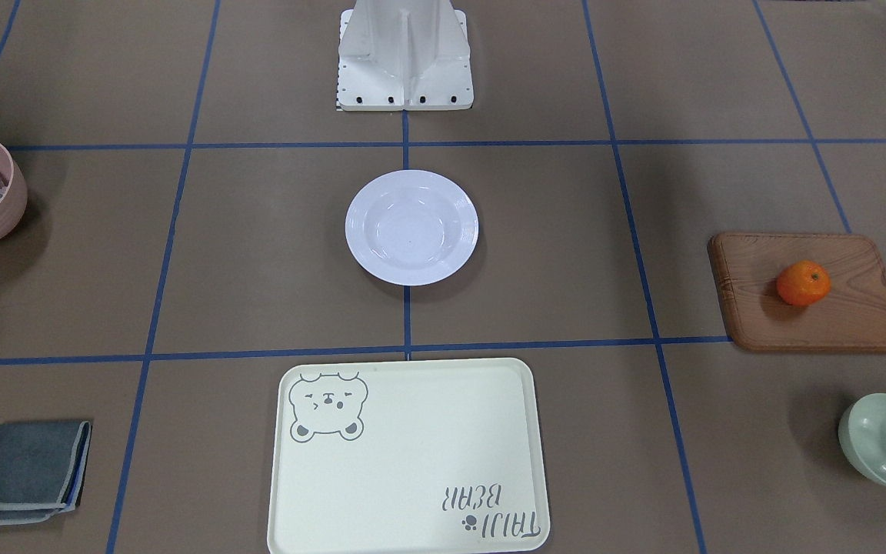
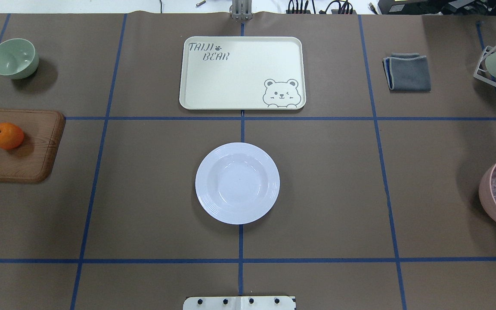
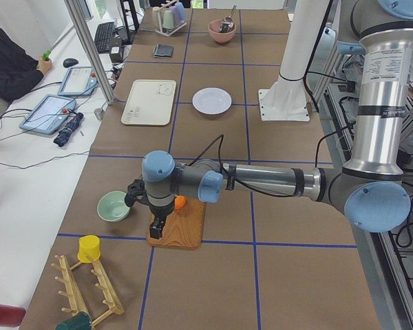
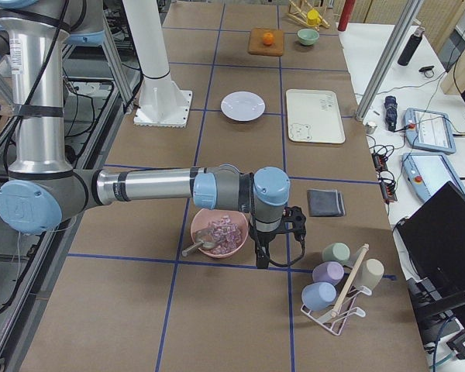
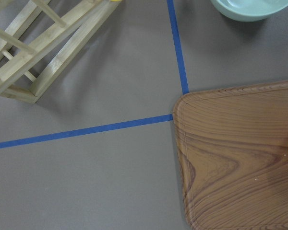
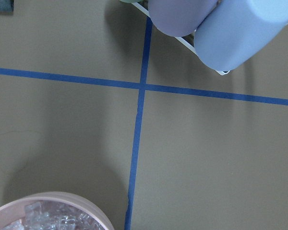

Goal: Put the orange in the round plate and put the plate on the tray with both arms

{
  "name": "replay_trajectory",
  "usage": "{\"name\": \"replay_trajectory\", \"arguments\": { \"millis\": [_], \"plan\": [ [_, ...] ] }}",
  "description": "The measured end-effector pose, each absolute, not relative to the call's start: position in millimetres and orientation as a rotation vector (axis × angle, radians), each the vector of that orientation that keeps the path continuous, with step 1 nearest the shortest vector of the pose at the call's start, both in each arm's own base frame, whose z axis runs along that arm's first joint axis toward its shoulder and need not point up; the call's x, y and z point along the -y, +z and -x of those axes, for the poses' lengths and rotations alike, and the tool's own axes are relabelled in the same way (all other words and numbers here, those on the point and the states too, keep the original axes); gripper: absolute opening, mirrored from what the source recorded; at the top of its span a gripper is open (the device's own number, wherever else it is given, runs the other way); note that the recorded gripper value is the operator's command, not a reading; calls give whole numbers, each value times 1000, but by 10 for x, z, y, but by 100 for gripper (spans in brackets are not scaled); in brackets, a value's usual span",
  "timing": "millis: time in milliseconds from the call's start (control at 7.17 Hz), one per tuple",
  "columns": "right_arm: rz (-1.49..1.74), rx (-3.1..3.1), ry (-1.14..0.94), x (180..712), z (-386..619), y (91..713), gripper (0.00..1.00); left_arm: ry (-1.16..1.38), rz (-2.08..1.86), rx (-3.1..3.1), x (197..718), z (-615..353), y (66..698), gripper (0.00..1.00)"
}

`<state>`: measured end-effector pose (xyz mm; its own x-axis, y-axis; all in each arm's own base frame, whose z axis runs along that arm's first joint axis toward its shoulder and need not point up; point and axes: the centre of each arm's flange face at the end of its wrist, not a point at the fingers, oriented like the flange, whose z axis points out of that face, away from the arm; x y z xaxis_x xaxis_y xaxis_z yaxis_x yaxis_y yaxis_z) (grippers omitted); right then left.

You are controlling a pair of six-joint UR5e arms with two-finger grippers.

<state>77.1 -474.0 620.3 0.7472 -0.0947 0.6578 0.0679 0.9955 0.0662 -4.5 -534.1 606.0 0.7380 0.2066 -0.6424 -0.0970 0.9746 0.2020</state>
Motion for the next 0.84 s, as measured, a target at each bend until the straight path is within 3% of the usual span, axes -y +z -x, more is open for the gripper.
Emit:
{"name": "replay_trajectory", "arguments": {
  "millis": [836],
  "plan": [
    [-32,735,-70,4784,-745,6266,100,28,-37,-788,5365,-1476,5877,99]
  ]
}}
